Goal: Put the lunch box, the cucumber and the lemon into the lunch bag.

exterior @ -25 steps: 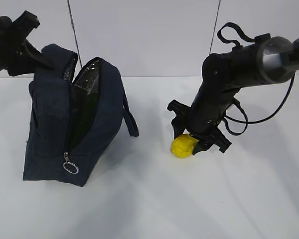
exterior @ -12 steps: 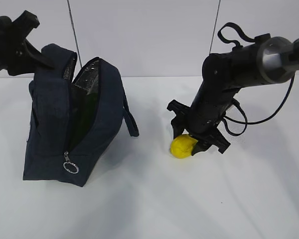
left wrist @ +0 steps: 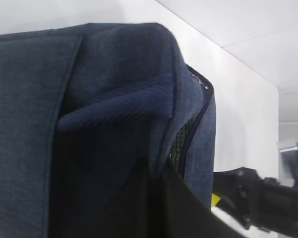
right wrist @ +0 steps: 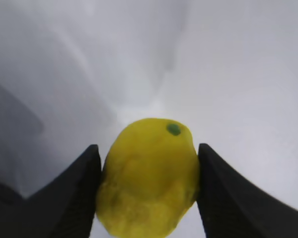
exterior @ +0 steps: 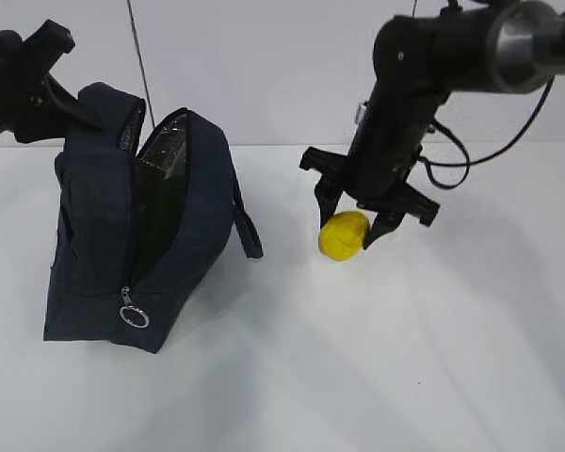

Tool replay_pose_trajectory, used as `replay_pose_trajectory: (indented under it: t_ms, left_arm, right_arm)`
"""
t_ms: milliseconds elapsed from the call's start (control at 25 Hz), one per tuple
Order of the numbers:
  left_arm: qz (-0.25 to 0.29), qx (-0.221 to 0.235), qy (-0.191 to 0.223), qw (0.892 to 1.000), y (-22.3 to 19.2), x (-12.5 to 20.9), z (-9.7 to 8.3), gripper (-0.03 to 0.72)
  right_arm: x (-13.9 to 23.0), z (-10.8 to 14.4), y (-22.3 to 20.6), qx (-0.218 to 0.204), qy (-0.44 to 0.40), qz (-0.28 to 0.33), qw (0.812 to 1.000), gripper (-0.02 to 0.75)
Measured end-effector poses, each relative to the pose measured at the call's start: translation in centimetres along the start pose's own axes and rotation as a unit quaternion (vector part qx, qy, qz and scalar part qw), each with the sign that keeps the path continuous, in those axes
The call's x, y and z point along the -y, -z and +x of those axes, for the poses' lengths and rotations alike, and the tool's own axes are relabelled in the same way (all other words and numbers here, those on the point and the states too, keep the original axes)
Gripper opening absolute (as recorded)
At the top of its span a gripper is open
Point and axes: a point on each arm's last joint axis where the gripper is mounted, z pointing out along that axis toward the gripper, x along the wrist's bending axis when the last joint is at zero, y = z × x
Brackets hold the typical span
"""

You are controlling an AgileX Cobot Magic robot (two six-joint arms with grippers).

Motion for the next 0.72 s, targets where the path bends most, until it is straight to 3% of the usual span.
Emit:
replay_pose_trajectory:
  t_ms: [160,280,440,560,720]
  left_arm:
    - [0.0,0.0,0.0,1.0,0.0,0.0,0.0,-0.007]
    - [0.0,0.0,0.0,1.0,0.0,0.0,0.0,-0.007]
    - [0.0,0.0,0.0,1.0,0.0,0.0,0.0,-0.007]
    - [0.0,0.0,0.0,1.0,0.0,0.0,0.0,-0.007]
    - [0.0,0.0,0.0,1.0,0.0,0.0,0.0,-0.007]
  right_arm:
    - [-1.0,1.6,4.2,0.01,0.087,-0.014,0.996,0.439]
    - [-1.8,3.2,7.9,-0.022,0.146,-0.054,0.988,0.439]
    - [-1.8,5.3,12.4,-0.101,0.236,-0.09,0.962,0.439]
    - [-1.1,6.5,14.5,-0.166,0.264,-0.081,0.946,0.439]
    - [-0.1,7.2,15.2,-0.218,0.298,-0.053,0.928,0.439]
